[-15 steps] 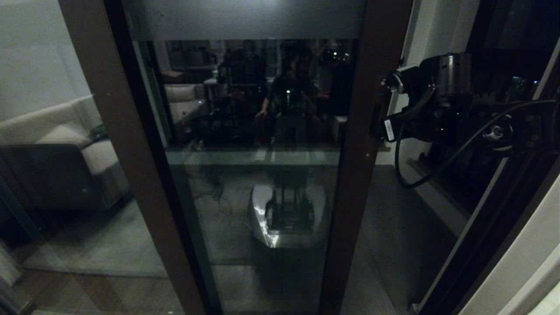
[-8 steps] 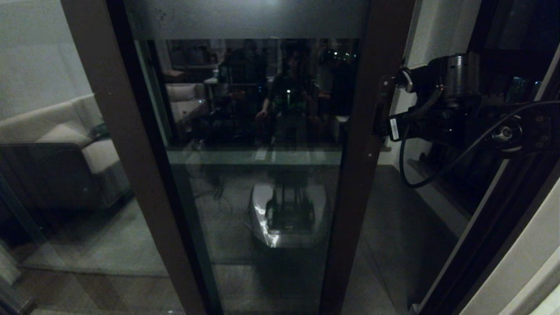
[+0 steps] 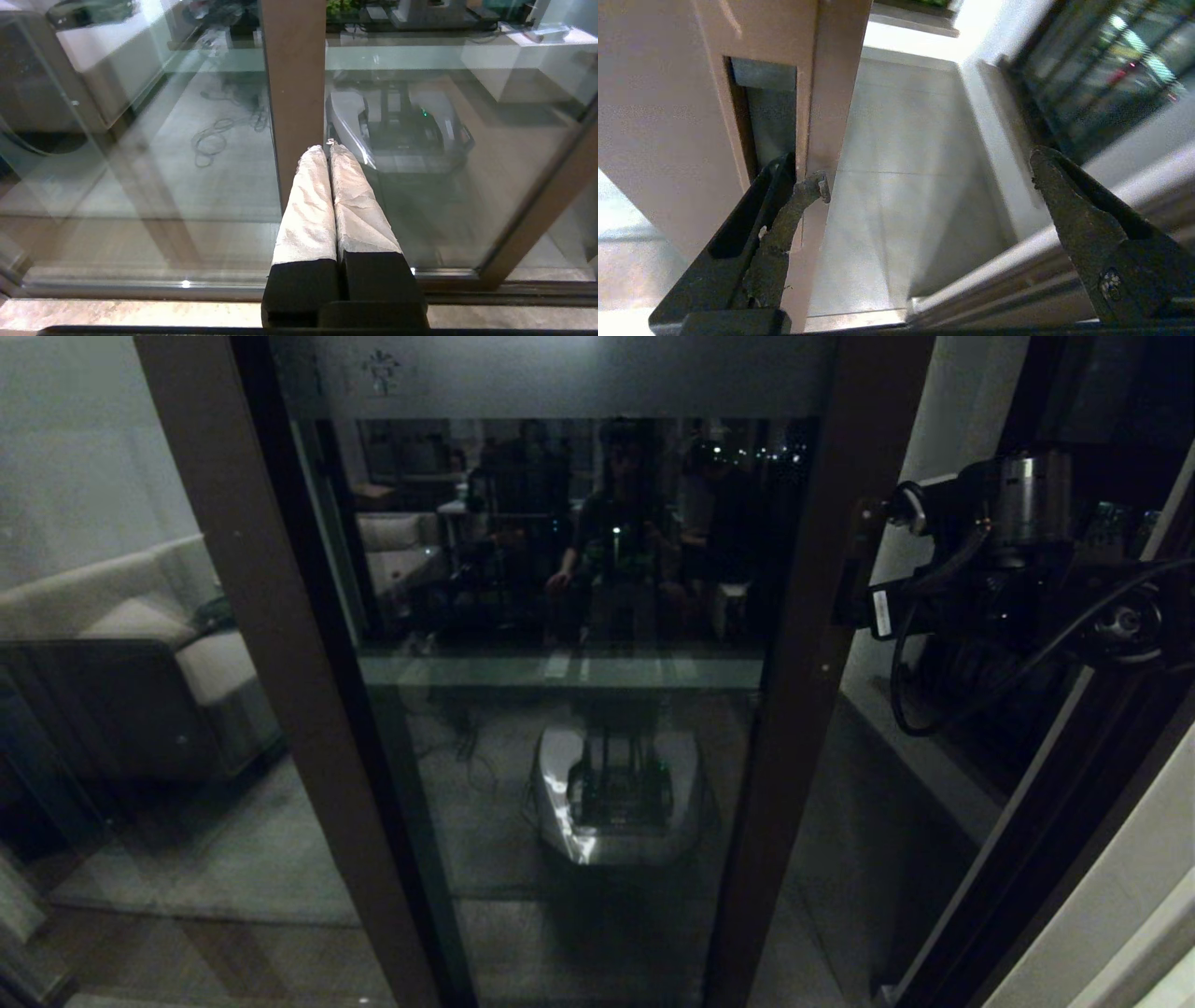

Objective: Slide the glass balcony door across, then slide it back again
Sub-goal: Close the slid door

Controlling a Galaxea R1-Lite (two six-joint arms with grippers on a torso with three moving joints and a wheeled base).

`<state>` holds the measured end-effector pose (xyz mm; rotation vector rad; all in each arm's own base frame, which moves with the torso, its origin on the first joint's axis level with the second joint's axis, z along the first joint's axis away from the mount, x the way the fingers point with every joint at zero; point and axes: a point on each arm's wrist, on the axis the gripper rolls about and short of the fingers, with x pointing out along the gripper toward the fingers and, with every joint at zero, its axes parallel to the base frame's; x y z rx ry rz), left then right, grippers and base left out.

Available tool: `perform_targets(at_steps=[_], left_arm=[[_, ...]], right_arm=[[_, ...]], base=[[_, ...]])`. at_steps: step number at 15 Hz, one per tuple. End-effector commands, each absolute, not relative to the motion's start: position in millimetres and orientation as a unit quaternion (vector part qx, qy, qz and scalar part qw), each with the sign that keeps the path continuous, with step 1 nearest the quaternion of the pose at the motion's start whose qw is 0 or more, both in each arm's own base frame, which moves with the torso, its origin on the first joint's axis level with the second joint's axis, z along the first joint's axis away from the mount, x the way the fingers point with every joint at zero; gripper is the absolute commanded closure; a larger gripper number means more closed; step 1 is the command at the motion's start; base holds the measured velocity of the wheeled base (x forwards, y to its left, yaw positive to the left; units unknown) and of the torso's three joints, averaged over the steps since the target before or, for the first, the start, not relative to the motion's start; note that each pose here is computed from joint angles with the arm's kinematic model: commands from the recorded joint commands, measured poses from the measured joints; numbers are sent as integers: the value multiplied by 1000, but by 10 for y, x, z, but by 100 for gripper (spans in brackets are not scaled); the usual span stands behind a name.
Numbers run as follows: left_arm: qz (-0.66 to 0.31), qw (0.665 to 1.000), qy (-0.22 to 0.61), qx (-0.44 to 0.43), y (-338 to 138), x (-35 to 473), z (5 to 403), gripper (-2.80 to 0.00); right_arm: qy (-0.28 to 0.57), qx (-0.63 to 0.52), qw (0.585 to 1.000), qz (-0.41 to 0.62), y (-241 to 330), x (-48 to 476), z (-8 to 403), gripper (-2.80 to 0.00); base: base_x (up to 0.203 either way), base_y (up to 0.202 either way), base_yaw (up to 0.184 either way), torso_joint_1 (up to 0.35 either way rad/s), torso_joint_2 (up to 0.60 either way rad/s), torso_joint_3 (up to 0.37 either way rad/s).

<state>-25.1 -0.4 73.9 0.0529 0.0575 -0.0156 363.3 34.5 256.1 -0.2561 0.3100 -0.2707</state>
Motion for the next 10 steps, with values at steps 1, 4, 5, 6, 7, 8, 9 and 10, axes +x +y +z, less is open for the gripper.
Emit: perform_targets(at_steps=[1, 4, 5, 6, 7, 8, 9, 10], left_arm=[[-8, 999, 29, 27, -4, -251, 738, 0], [-8, 999, 29, 27, -4, -251, 738, 0], [-8, 999, 29, 27, -4, -251, 738, 0], [-8, 999, 29, 27, -4, -251, 738, 0], [-8, 999, 29, 27, -4, -251, 738, 0], [-8, 999, 29, 27, -4, -251, 738, 0], [-8, 999, 29, 27, -4, -251, 738, 0], [-8, 999, 29, 27, -4, -251, 738, 0]], right_arm=[[160, -130, 969, -133, 331, 3515, 2564, -280], [171, -120, 967, -148, 224, 3485, 2499, -280], [169, -115, 967, -153, 189, 3476, 2515, -280], [167, -112, 967, -158, 159, 3466, 2530, -280], [164, -111, 967, -159, 153, 3459, 2550, -280], [162, -111, 967, -162, 130, 3454, 2562, -280], [157, -109, 967, -166, 108, 3444, 2596, -280], [156, -108, 967, -170, 84, 3445, 2605, -280]], base=[[0, 0, 0, 0, 0, 0], [0, 0, 0, 0, 0, 0], [0, 0, 0, 0, 0, 0], [0, 0, 0, 0, 0, 0], [0, 0, 0, 0, 0, 0], [0, 0, 0, 0, 0, 0], [0, 0, 0, 0, 0, 0], [0, 0, 0, 0, 0, 0]])
